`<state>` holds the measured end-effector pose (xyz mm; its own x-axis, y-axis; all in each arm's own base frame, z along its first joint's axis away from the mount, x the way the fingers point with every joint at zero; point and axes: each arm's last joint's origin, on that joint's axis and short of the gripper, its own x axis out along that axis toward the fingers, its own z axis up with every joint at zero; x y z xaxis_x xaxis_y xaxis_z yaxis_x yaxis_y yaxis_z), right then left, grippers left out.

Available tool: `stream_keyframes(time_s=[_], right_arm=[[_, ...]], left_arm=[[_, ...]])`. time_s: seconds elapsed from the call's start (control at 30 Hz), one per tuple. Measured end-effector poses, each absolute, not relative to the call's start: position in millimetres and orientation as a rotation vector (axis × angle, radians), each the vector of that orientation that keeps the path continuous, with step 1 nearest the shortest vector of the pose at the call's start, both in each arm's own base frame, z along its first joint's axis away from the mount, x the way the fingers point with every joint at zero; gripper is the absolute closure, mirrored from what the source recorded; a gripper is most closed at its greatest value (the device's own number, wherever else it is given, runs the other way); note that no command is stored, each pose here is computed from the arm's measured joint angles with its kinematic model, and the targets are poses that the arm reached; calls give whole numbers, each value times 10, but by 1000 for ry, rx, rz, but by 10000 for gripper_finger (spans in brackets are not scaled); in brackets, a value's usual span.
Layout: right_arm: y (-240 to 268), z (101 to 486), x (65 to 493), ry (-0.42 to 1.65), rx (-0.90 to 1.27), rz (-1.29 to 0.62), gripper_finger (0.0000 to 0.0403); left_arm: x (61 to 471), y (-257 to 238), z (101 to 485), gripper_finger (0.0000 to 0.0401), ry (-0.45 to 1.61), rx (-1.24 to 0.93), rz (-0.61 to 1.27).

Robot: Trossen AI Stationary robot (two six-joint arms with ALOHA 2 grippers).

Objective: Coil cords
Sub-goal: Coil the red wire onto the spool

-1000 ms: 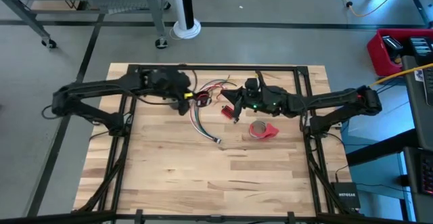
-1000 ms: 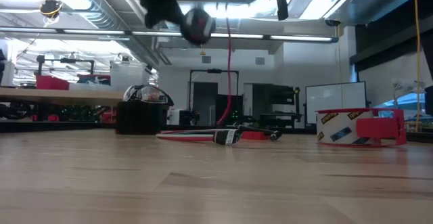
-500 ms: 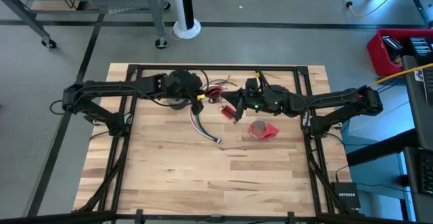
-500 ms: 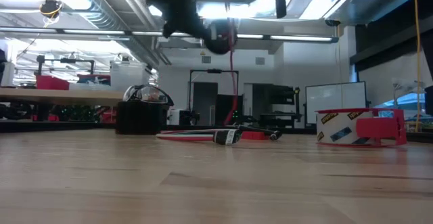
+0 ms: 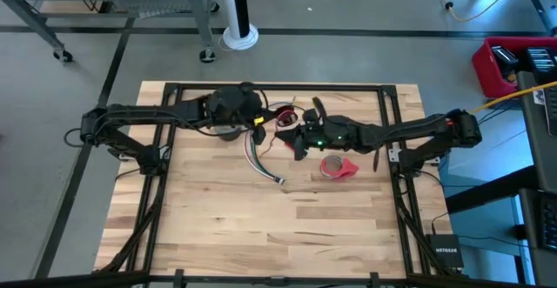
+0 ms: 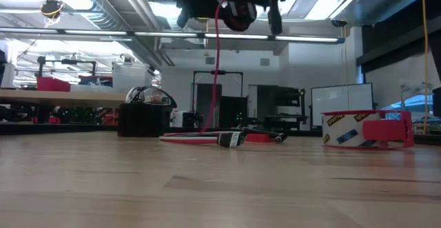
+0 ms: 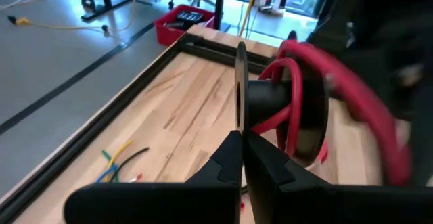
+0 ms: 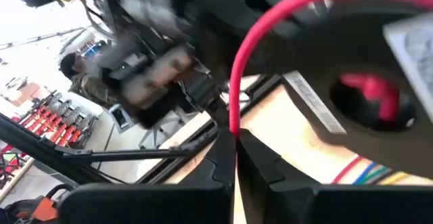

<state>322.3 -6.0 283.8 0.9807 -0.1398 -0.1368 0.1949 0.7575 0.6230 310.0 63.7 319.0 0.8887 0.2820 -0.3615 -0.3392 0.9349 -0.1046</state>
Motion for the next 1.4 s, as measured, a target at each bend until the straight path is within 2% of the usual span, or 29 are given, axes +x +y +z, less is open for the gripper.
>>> stream_keyframes(time_s=[0.4, 0.73, 1.13, 1.4], right_arm=[[-50, 2670, 3327, 138, 725, -164, 394], [-85, 2529, 3283, 238, 688, -338, 394], [-120, 2556, 3259, 203, 635, -427, 394], [-127, 2714, 3229, 147, 614, -433, 394]], left_arm=[[3103, 599, 3203, 401, 344, -160, 309], [2834, 560, 3395, 401, 354, -135, 312], [2628, 499, 3281, 401, 570, -168, 314], [2614, 488, 3258, 401, 602, -171, 288]])
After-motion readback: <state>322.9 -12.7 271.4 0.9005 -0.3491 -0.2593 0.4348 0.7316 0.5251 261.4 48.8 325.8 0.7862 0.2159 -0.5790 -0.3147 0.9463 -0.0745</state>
